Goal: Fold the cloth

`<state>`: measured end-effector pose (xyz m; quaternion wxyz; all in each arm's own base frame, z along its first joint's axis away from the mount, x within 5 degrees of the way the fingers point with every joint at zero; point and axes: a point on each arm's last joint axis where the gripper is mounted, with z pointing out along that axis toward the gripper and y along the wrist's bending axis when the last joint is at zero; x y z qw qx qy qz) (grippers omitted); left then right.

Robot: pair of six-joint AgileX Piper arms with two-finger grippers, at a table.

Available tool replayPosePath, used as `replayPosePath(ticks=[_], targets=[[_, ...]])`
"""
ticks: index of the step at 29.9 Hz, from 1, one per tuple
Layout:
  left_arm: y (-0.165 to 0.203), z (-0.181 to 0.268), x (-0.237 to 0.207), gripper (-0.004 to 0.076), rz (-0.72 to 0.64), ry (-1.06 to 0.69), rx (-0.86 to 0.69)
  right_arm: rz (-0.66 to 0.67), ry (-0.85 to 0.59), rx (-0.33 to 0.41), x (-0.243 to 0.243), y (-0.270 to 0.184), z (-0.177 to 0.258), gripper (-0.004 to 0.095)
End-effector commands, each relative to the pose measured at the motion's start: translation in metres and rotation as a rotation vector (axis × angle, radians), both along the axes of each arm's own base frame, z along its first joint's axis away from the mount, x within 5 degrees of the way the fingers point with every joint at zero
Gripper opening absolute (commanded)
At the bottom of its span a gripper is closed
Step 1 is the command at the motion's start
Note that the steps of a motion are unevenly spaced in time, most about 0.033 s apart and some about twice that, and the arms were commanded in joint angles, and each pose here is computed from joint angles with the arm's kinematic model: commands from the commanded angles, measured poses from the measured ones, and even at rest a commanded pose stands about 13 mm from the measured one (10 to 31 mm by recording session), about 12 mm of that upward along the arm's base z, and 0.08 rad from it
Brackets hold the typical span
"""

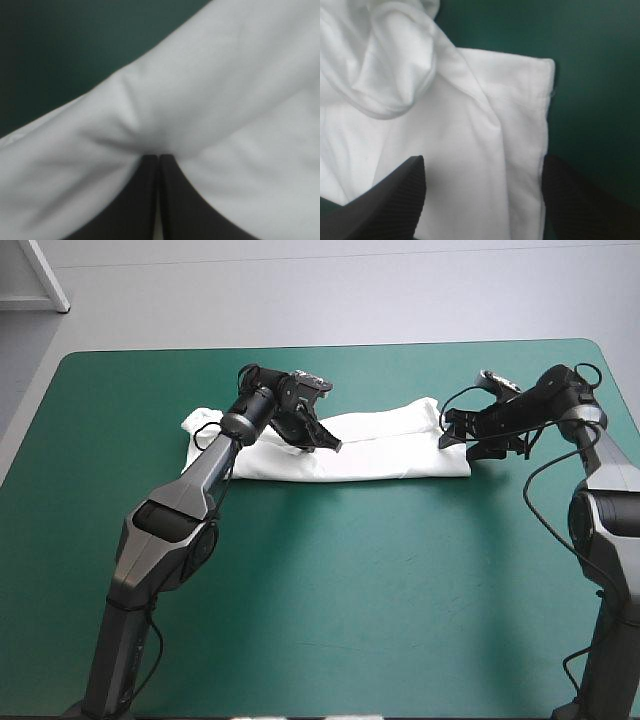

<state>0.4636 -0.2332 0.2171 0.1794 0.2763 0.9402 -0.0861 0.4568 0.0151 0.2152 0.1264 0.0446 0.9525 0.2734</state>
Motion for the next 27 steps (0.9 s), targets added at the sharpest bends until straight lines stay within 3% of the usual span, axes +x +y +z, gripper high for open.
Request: replayPosePath(ticks=[1,6,8,12,15,16,22,27], targets=[[-0.003,0.023,-0.006,0.0019,0.000,-0.026,-0.033,0.024,-0.066,0.036,-0.003,0.015,0.028,0.0610],[-0.003,0.023,-0.007,0.0019,-0.001,-0.021,-0.031,0.090,-0.067,0.011,-0.005,0.040,0.026,0.0597],[-0.003,0.023,-0.007,0.0019,-0.001,-0.020,-0.030,0.100,-0.067,-0.002,-0.006,0.045,0.026,0.0540],[-0.003,0.023,-0.007,0.0019,-0.001,-0.022,-0.031,0.115,-0.068,-0.015,-0.007,0.050,0.025,0.0276],[-0.003,0.023,-0.007,0.0019,-0.001,-0.022,-0.031,0.119,-0.087,-0.021,-0.005,0.051,0.025,0.0019],[-0.003,0.023,-0.007,0.0019,-0.001,-0.024,-0.032,0.117,-0.095,-0.022,-0.005,0.051,0.025,-0.0013],[-0.003,0.023,-0.006,0.0019,0.000,-0.027,-0.033,0.110,-0.145,-0.006,-0.003,0.052,0.042,-0.0013],[-0.004,0.024,-0.006,0.0019,0.001,-0.034,-0.037,0.106,-0.235,0.045,-0.002,0.059,0.081,-0.0013]])
